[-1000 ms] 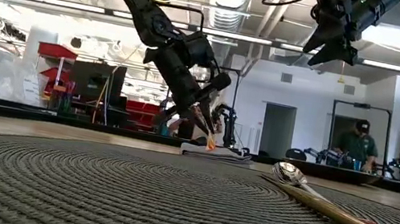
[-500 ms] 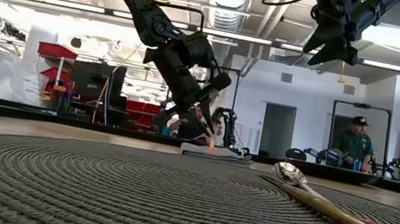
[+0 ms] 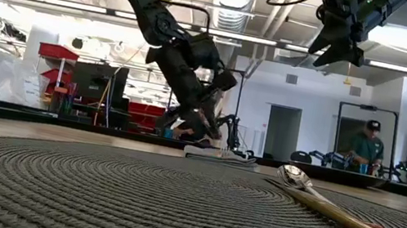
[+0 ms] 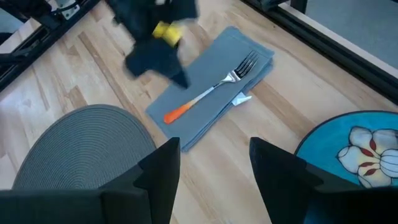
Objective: Set table place
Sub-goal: Move the gray table napkin to the left side of the gray table mat
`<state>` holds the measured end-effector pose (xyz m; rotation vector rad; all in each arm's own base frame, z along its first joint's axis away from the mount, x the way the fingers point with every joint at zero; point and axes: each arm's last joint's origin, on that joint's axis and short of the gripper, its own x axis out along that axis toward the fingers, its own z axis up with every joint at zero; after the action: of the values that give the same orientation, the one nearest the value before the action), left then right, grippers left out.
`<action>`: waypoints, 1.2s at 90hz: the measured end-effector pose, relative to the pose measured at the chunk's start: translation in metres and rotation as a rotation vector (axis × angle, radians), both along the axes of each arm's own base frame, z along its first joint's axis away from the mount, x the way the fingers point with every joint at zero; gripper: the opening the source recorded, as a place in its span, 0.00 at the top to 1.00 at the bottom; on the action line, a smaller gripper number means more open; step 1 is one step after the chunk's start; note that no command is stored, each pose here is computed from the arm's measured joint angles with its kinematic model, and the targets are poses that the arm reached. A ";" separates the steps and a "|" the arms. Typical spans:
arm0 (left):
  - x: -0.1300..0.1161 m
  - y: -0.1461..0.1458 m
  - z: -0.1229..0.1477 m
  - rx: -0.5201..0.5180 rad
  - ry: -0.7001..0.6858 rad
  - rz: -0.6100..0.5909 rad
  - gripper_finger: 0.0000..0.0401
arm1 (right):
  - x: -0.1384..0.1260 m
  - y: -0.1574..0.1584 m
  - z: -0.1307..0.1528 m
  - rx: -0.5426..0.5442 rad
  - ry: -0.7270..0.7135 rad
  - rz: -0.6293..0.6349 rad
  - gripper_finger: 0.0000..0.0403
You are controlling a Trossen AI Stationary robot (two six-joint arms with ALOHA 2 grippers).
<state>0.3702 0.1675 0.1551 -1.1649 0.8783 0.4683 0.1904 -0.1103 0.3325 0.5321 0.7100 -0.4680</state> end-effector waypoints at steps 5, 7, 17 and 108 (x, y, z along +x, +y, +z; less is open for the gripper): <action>-0.002 -0.008 -0.003 0.019 0.057 -0.049 1.00 | 0.000 0.000 0.000 0.000 0.000 0.000 0.55; -0.003 -0.010 -0.004 0.032 0.080 -0.060 1.00 | 0.000 0.000 0.000 0.000 0.000 0.000 0.55; -0.009 -0.016 -0.008 0.066 0.174 -0.107 1.00 | 0.000 0.000 0.000 -0.002 -0.003 0.000 0.55; 0.009 -0.041 -0.007 0.080 0.044 -0.312 1.00 | -0.007 -0.011 0.000 0.000 -0.001 -0.061 0.55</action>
<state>0.3787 0.1261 0.1482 -0.9267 1.0493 0.2721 0.1836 -0.1216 0.3325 0.5552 0.6946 -0.5248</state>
